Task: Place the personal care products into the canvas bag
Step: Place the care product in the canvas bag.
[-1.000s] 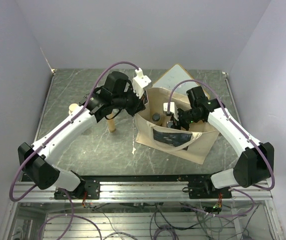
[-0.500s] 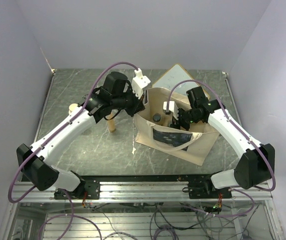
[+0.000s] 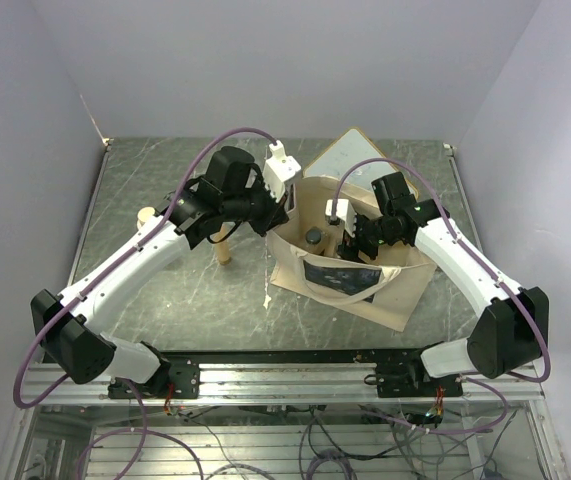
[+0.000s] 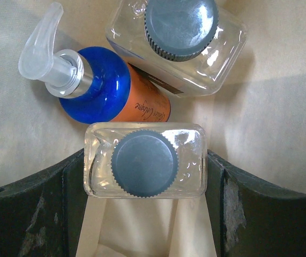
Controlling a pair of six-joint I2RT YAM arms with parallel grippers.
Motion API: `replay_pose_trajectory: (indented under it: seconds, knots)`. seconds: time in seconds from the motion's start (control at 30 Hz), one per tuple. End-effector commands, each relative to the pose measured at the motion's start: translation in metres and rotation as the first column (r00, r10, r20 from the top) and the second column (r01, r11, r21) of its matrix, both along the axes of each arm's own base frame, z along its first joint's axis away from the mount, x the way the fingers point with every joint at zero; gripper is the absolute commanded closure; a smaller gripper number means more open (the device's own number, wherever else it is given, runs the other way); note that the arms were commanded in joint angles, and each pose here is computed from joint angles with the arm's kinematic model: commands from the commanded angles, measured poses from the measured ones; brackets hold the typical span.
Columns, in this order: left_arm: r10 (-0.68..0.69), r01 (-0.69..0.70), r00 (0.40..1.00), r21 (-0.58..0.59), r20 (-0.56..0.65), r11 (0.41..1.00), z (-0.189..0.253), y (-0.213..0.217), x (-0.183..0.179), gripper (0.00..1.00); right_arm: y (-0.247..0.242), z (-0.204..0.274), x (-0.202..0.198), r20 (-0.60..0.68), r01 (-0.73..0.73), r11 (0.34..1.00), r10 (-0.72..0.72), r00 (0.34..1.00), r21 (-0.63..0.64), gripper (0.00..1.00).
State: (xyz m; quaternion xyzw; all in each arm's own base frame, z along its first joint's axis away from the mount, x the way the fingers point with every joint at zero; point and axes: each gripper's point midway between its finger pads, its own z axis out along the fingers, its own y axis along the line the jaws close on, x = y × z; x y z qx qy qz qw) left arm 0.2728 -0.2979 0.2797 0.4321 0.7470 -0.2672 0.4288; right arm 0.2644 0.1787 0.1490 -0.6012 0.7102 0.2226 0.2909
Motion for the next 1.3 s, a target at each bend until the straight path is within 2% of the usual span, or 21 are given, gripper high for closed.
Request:
replay_pose_trajectory:
  seconds: [0.0,0.1,0.2,0.67,0.93,1.27]
  knots:
    - [-0.029,0.030,0.999,-0.014,0.031,0.999,0.007,-0.004,-0.004,0.93,0.005,0.025,0.011,0.087,0.006,0.999,-0.009,0.996,0.035,0.40]
    - [-0.014,0.014,0.999,-0.015,0.035,1.000,0.008,-0.004,-0.002,0.93,0.006,0.027,0.013,0.095,0.010,0.999,-0.014,0.995,0.040,0.37]
    - [-0.010,0.010,1.000,-0.016,0.028,1.000,0.006,-0.005,-0.002,0.93,0.006,0.029,0.015,0.096,0.016,0.999,-0.020,0.995,0.038,0.27]
    - [-0.006,0.007,1.000,-0.012,0.024,1.000,0.002,-0.006,0.001,0.93,0.006,0.047,0.016,0.130,0.023,0.999,-0.029,0.991,0.049,0.01]
    - [0.002,-0.002,1.000,-0.011,0.019,1.000,0.002,-0.007,0.004,0.93,0.008,0.078,0.020,0.182,0.042,0.995,-0.058,0.982,0.087,0.00]
    - [0.022,-0.022,1.000,-0.020,0.009,1.000,0.003,-0.008,0.006,0.93,0.010,0.139,0.028,0.256,0.126,0.972,-0.176,0.950,0.198,0.00]
